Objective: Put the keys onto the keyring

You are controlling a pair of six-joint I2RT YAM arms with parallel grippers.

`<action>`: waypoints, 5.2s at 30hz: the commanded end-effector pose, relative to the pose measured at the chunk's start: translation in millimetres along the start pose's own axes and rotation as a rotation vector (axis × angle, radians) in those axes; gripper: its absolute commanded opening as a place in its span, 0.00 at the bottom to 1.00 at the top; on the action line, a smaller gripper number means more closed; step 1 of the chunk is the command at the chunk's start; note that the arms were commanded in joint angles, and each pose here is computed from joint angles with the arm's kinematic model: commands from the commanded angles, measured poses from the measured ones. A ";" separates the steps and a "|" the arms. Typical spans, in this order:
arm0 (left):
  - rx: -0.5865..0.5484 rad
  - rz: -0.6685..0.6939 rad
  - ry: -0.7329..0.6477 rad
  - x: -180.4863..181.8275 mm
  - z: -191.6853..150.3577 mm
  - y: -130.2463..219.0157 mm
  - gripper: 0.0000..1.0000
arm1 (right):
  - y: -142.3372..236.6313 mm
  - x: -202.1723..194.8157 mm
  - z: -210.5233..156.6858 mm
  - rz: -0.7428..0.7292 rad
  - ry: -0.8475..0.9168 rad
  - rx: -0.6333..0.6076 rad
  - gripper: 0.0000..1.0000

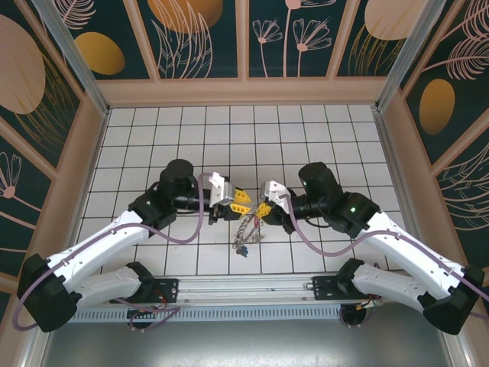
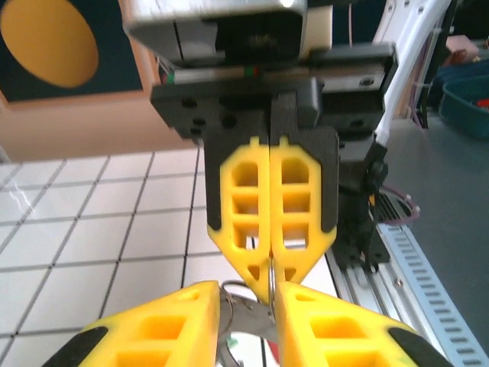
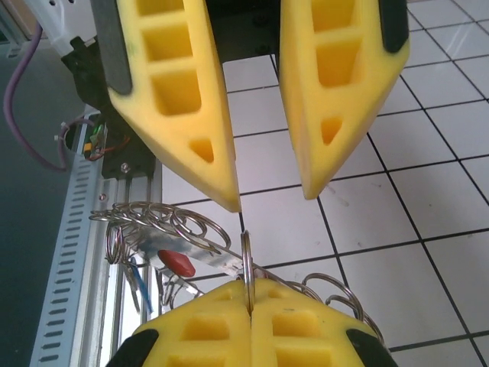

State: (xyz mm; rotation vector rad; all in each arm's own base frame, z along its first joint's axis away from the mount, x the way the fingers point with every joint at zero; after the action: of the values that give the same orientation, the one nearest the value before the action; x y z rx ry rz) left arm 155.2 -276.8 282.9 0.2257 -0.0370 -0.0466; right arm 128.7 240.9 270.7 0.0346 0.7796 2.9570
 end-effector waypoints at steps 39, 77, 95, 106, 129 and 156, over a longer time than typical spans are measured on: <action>0.043 -0.139 0.126 2.9 -6.2 -17.8 0.08 | -5.8 -1.5 17.9 0.023 0.035 -0.036 0.00; -0.309 -0.135 -0.017 -19.4 26.8 4.9 0.00 | -5.5 5.9 23.3 0.062 0.018 -0.199 0.07; -0.307 -0.068 0.020 -12.4 26.0 6.1 0.00 | 20.4 18.9 1.0 -0.022 -0.018 -0.231 0.38; -0.323 -0.103 0.009 -18.8 25.3 7.8 0.00 | 18.9 13.4 5.7 -0.062 0.024 -0.306 0.27; -0.306 -0.164 0.002 -21.5 19.9 2.2 0.00 | 12.5 17.0 30.3 0.056 0.112 -0.293 0.22; 0.071 -0.055 0.038 -6.8 -16.7 -2.2 0.29 | 13.8 7.4 21.2 -0.014 0.080 -0.100 0.00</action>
State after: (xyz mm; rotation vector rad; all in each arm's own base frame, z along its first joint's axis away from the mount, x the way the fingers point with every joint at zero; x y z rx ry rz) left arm 151.7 -278.0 286.1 0.1719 -0.0061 -0.0776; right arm 122.2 239.3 282.0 -0.0372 0.6498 2.9901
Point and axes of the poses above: each hand's point on the last joint's axis, 136 mm out from that joint toward the fingers, its own y axis back along the fingers, its own x axis along the line the jaws close on, z = x × y, the point moved 4 cm from there along y, back along the fingers, and after that the axes turned 1 degree about y, right-handed, at the moved point
